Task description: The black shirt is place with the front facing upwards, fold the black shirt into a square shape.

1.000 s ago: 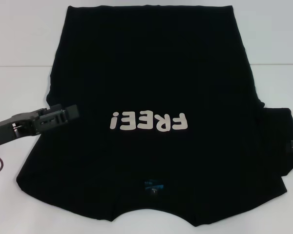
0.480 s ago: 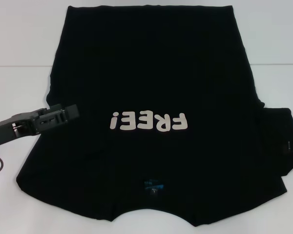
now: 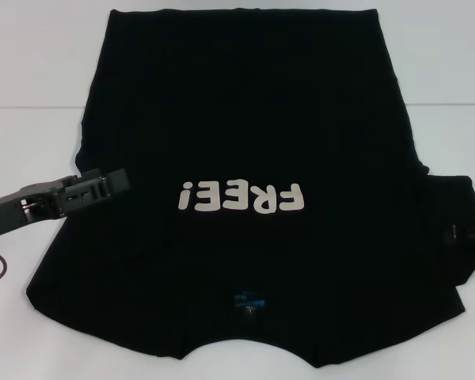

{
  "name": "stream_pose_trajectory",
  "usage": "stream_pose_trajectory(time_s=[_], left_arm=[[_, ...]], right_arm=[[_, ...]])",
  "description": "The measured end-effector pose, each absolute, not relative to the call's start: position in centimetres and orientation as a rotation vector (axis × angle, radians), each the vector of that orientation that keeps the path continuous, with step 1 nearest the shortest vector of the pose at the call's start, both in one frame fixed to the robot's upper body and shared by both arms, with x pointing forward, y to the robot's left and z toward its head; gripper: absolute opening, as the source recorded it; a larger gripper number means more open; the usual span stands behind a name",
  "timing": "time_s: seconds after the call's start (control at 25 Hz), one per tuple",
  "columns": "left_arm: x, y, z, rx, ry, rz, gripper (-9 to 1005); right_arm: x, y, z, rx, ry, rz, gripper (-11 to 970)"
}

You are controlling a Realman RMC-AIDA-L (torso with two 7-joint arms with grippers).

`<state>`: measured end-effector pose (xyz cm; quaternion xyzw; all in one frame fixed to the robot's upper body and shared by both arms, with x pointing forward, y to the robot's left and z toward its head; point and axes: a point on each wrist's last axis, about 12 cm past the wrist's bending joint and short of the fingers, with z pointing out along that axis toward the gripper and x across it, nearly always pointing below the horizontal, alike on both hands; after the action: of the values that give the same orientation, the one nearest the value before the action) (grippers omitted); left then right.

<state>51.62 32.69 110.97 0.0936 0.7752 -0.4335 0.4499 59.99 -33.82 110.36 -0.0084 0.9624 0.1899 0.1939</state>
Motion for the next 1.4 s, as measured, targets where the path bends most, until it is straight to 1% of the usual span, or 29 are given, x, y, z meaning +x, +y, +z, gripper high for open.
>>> stream_pose_trajectory(time_s=[0.68, 0.88, 1.32, 1.4], left_arm=[[51.68, 32.83, 111.15, 0.216, 1.891, -1.082, 798], [51.71, 32.83, 111.19, 0.217, 1.889, -1.082, 798], [51.56, 32.92, 111.36, 0.205, 1.864, -1.095, 797], [51.51, 32.95, 111.41, 0.203, 1.858, -1.098, 798]], right_arm=[[60.08, -33.23, 110.32, -0.027, 2.685, 0.582, 648], [60.08, -33.35, 110.34, -0.020, 2.687, 0.580, 401], [59.88, -33.72, 110.35, -0.013, 2.692, 0.569, 161], [59.84, -33.95, 110.43, -0.009, 2.690, 0.563, 62]])
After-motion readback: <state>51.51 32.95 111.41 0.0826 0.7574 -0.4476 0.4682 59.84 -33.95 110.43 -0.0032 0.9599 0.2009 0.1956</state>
